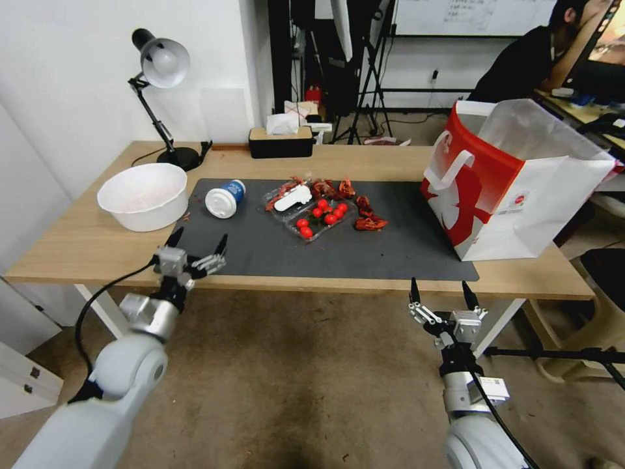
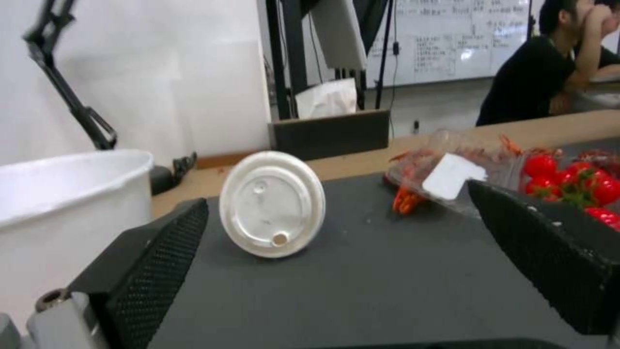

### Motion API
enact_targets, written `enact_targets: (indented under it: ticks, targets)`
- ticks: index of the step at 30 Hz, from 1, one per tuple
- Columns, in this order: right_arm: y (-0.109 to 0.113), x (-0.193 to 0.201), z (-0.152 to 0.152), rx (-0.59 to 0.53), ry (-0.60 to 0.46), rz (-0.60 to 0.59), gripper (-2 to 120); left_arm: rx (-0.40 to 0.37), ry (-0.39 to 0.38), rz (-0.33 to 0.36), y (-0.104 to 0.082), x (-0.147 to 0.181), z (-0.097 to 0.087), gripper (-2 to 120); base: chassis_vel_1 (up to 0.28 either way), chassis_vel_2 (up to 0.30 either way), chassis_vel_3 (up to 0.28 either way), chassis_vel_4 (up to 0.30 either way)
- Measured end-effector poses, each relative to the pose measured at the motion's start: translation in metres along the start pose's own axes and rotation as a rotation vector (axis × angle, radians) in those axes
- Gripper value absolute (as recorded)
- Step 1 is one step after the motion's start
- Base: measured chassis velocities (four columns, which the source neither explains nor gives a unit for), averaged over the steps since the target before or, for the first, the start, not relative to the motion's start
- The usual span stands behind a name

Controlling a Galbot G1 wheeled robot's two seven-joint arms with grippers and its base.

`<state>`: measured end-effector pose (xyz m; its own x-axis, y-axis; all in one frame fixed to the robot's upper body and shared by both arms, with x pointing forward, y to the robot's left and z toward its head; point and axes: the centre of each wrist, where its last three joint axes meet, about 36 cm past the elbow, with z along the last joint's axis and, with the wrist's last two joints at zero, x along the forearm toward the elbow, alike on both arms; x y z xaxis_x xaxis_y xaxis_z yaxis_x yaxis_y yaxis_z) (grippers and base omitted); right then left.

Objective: Pick up the trash from the table and place it into the takeout bag.

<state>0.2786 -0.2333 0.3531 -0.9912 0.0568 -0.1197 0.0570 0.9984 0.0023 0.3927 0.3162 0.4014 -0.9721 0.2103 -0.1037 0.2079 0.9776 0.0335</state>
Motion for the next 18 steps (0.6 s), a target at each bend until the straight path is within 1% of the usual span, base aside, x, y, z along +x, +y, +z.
enact_targets:
  ticks: [8, 12, 13, 16, 17, 18]
  targets:
    - [0.0, 0.0, 0.0, 0.0, -0.001, 0.001, 100, 0.004, 0.005, 0.007, 0.001, -0.006, 0.0, 100, 0.0, 0.0, 0.0, 0.0]
    - [0.0, -0.001, -0.001, 0.0, -0.002, 0.002, 100, 0.012, 0.021, 0.017, 0.003, -0.015, 0.001, 100, 0.0, 0.0, 0.0, 0.0]
    - [0.0, -0.002, -0.001, 0.0, -0.005, 0.003, 100, 0.011, 0.031, 0.024, 0.008, -0.028, 0.001, 100, 0.0, 0.0, 0.0, 0.0]
    - [0.0, -0.002, -0.002, 0.0, -0.006, 0.003, 100, 0.01, 0.041, 0.025, 0.011, -0.034, 0.002, 100, 0.0, 0.0, 0.0, 0.0]
    - [0.0, -0.003, -0.002, 0.001, -0.006, 0.003, 100, 0.008, 0.055, 0.023, 0.017, -0.043, 0.003, 100, 0.0, 0.0, 0.0, 0.0]
    - [0.0, -0.003, -0.002, 0.001, -0.006, 0.004, 100, 0.008, 0.057, 0.023, 0.018, -0.044, 0.003, 100, 0.0, 0.0, 0.0, 0.0]
